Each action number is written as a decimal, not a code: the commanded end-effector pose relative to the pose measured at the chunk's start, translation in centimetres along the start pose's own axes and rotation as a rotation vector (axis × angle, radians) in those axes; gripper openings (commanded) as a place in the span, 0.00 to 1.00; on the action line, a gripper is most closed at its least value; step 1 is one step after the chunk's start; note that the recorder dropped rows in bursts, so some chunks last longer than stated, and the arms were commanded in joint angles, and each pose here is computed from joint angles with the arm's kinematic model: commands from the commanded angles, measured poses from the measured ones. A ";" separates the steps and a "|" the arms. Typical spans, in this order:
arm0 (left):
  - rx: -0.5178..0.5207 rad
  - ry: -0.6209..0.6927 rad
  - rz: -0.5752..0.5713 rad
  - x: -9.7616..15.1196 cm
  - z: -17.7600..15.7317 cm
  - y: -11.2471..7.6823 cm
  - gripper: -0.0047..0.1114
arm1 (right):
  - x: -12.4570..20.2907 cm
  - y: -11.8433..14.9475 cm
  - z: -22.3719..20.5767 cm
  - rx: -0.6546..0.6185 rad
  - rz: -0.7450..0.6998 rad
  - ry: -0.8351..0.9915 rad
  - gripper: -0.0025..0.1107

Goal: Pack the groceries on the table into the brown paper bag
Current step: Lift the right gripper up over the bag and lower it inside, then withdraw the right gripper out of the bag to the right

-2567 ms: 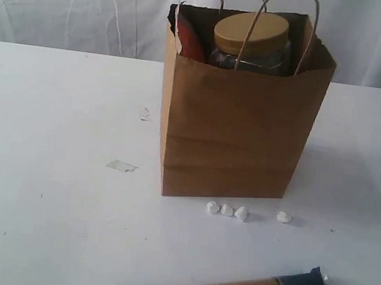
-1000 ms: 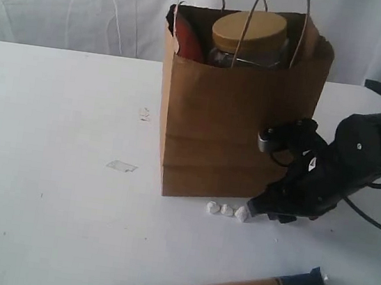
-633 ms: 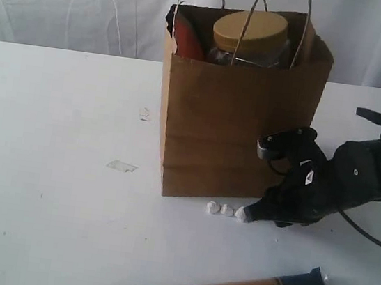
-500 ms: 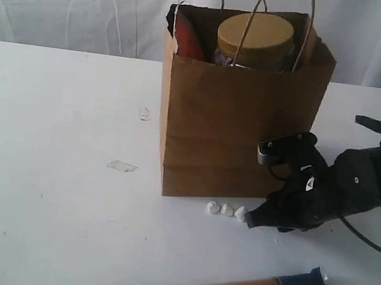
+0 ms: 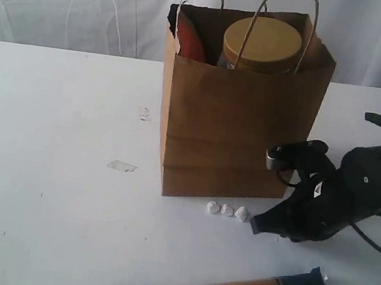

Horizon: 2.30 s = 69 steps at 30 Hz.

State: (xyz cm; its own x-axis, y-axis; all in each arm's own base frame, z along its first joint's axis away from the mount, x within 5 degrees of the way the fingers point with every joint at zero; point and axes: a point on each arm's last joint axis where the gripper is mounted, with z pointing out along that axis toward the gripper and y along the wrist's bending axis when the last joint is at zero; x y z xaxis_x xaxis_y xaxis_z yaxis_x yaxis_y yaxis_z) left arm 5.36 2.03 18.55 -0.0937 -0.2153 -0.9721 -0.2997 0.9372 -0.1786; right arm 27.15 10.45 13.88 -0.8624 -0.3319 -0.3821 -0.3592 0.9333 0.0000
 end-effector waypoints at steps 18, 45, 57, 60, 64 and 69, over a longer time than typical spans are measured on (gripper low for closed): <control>0.023 -0.007 0.011 0.0 0.0 -0.1 0.04 | -0.7 1.6 -32.3 -0.215 0.006 -0.768 0.02; 0.080 0.002 0.029 0.0 0.0 -0.5 0.04 | -18.7 -4.6 -20.5 -0.182 0.018 -0.402 0.27; 0.080 0.002 0.029 0.0 0.0 -0.5 0.04 | -16.1 -4.1 -27.0 -0.115 -0.029 -0.495 0.16; 0.080 0.002 0.029 0.0 0.0 -0.5 0.04 | -14.4 -4.2 -30.0 -0.042 -0.011 -0.529 0.05; 0.080 0.002 0.029 0.0 0.0 -0.5 0.04 | -11.4 -3.8 -33.8 0.019 0.013 -0.649 0.02; 0.080 0.002 0.029 0.0 0.0 -0.5 0.04 | -6.6 -3.0 -35.6 0.053 0.012 -0.747 0.02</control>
State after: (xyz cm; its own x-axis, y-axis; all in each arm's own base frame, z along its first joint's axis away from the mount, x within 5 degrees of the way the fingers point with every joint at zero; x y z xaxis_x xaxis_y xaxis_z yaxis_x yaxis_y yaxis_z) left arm 5.49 1.65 18.57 -0.1081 -0.2013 -0.9736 -0.2321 0.9573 -0.1721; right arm 23.59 5.62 49.80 -0.4205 -0.1628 -0.8926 -0.3386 0.9408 -0.0120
